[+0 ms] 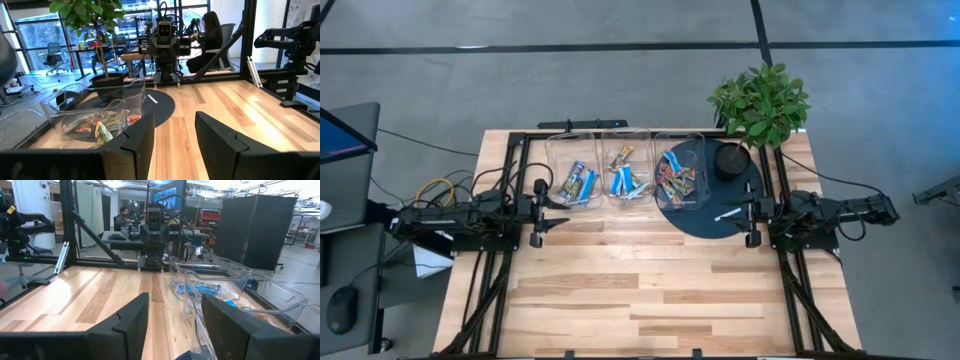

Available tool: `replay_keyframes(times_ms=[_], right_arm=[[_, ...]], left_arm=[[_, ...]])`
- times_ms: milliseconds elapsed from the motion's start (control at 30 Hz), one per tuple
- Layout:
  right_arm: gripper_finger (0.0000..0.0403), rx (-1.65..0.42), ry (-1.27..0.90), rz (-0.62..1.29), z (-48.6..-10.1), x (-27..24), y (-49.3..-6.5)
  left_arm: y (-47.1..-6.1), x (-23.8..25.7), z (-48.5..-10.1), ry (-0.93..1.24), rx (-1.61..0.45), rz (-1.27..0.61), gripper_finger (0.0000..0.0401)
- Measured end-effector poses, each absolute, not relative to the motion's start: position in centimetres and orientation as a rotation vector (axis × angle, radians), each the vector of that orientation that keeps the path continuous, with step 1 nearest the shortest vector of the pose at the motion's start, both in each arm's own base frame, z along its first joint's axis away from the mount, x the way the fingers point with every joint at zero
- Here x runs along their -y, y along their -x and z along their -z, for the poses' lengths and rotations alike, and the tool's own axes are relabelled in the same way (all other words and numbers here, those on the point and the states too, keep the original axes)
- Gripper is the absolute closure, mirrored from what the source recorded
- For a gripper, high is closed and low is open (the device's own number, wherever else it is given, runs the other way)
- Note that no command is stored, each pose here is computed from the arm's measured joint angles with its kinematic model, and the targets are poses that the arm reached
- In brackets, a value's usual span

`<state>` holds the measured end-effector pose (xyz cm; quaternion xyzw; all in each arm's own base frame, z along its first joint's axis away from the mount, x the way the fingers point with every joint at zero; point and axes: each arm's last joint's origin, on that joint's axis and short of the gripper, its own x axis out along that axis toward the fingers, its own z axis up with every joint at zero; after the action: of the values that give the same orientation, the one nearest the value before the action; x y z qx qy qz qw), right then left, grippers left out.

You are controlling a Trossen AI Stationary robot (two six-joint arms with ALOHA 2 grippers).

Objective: Pick and place Granola Bars by type
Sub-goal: Return to Home Position

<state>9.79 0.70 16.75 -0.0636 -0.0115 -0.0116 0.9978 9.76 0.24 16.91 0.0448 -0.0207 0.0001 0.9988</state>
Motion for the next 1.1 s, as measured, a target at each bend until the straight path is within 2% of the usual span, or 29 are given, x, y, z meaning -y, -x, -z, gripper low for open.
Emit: replay_keyframes(times_ms=[1100], right_arm=[[0.0227,0.022,0.127,0.023,-16.74,-0.70,-9.79]], left_arm=[[-9.76,-0.24,-16.91,-0.098,0.042,-0.001,0.0263]])
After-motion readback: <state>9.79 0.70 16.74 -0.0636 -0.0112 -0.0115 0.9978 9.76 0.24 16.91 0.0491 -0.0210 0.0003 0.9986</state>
